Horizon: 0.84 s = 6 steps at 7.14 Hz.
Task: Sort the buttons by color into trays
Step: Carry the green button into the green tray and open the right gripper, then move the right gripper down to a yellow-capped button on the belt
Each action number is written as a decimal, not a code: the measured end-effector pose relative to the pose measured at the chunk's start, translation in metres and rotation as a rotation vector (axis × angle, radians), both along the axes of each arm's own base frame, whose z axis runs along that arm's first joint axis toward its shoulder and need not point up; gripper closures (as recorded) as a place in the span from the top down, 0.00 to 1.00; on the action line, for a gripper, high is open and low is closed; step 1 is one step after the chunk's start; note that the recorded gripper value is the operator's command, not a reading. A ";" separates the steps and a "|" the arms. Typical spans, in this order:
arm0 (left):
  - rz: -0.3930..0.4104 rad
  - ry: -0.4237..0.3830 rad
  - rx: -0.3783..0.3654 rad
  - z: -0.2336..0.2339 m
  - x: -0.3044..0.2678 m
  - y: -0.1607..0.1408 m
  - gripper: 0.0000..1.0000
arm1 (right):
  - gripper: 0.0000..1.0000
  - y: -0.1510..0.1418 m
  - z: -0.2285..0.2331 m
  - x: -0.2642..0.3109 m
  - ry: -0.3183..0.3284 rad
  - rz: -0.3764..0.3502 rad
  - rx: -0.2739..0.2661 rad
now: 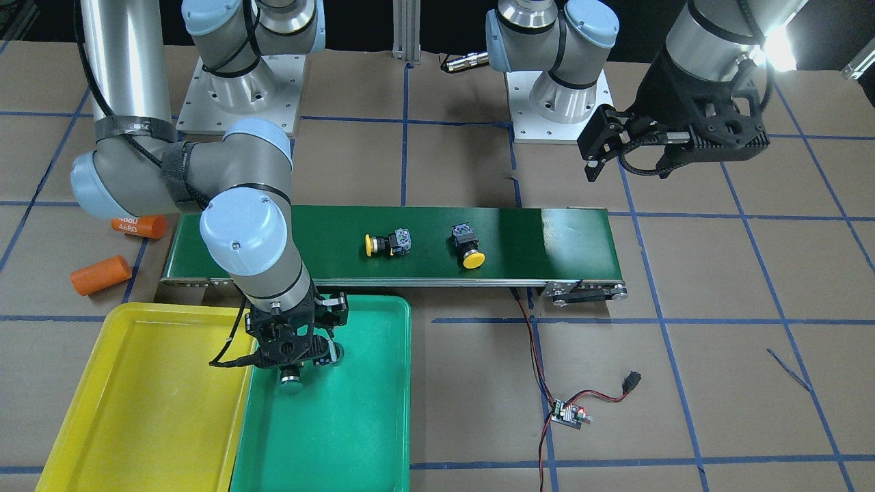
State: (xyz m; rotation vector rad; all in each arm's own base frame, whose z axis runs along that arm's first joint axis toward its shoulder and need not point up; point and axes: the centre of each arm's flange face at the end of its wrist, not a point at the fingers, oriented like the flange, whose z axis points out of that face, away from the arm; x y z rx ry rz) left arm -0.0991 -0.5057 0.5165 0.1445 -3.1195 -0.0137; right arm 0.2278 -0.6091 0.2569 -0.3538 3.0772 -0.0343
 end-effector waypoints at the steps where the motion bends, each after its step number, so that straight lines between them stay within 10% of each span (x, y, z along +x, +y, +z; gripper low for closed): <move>1: 0.000 0.000 0.000 0.000 0.000 0.000 1.00 | 1.00 0.004 0.007 -0.003 0.003 0.001 0.009; 6: -0.001 -0.005 -0.002 -0.002 0.000 0.003 1.00 | 1.00 0.089 0.076 -0.062 0.050 -0.052 0.091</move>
